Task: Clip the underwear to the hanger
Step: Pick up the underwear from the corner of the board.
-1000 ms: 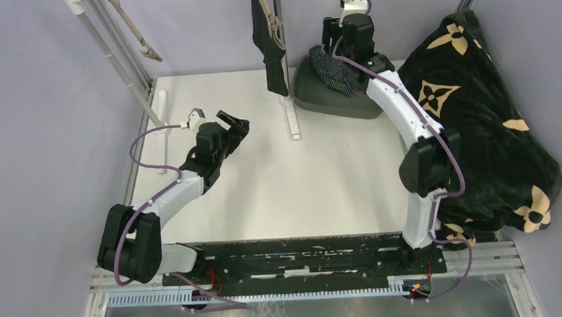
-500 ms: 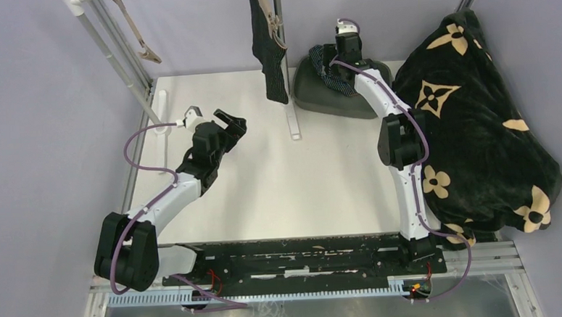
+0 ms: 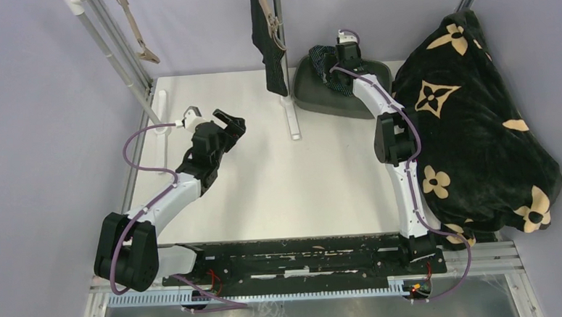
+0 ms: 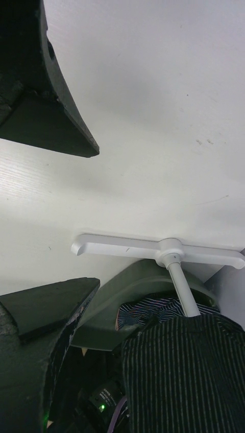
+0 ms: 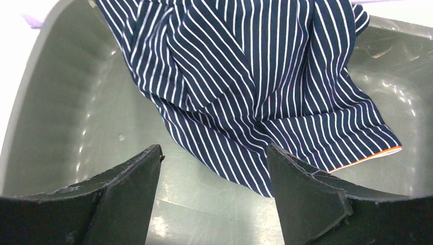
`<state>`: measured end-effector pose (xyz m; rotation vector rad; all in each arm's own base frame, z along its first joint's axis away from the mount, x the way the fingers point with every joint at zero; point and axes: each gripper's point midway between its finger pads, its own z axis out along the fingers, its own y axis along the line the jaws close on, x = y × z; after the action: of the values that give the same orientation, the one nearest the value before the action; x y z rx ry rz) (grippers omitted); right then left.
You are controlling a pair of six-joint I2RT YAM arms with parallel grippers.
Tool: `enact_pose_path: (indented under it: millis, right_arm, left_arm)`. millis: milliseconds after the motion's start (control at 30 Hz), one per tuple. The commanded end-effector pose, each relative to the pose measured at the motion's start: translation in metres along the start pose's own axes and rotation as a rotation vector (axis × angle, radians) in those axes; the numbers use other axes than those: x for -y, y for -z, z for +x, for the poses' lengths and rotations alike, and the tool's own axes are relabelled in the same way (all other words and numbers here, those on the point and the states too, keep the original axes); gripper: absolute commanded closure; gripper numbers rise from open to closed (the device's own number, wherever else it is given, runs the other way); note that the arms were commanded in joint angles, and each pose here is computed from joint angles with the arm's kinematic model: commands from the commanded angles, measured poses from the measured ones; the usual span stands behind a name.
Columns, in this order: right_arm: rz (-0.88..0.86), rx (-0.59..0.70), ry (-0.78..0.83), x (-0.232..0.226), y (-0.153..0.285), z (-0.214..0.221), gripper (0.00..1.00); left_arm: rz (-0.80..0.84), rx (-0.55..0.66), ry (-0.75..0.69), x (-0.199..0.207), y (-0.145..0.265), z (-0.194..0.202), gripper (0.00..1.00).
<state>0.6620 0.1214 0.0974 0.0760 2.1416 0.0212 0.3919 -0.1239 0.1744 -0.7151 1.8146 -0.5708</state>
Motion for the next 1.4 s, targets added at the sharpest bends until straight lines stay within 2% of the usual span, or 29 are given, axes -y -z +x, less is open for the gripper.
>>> enact_pose_path:
  millis: [0, 133, 233, 467, 633, 700, 967, 1233, 1367]
  right_arm:
    - [0.0, 0.069, -0.037, 0.003, -0.003, -0.024, 0.17]
    - [0.009, 0.07, -0.05, 0.007, -0.005, -0.025, 0.17]
    - [0.021, 0.026, -0.056, 0.011, -0.019, -0.004, 0.18]
    - [0.034, -0.004, -0.083, 0.018, -0.027, 0.008, 0.19]
    - [0.041, -0.011, -0.102, 0.023, -0.031, 0.01, 0.23]
    - [0.042, -0.011, -0.108, 0.025, -0.033, 0.01, 0.29]
    - [0.046, 0.042, -0.149, 0.028, -0.02, -0.009, 0.98]
    - [-0.024, 0.272, -0.211, 0.023, 0.066, -0.103, 1.0]
    - [-0.069, 0.341, -0.221, 0.02, 0.109, -0.142, 0.99]
  left_arm:
    - [0.029, 0.068, -0.032, 0.009, 0.005, -0.019, 0.07]
    - [0.025, 0.073, -0.033, 0.008, 0.006, -0.02, 0.07]
    - [0.022, 0.077, -0.035, 0.007, 0.006, -0.021, 0.07]
    - [0.015, 0.098, -0.043, 0.008, 0.01, -0.028, 0.07]
    - [-0.011, 0.17, -0.083, 0.009, 0.023, -0.051, 0.07]
    - [-0.034, 0.213, -0.112, 0.008, 0.03, -0.065, 0.07]
    - [-0.079, 0.328, -0.218, 0.011, 0.061, -0.106, 0.07]
    - [-0.055, 0.385, -0.298, 0.015, 0.089, -0.125, 0.07]
    - [-0.074, 0.445, -0.308, 0.014, 0.103, -0.142, 0.07]
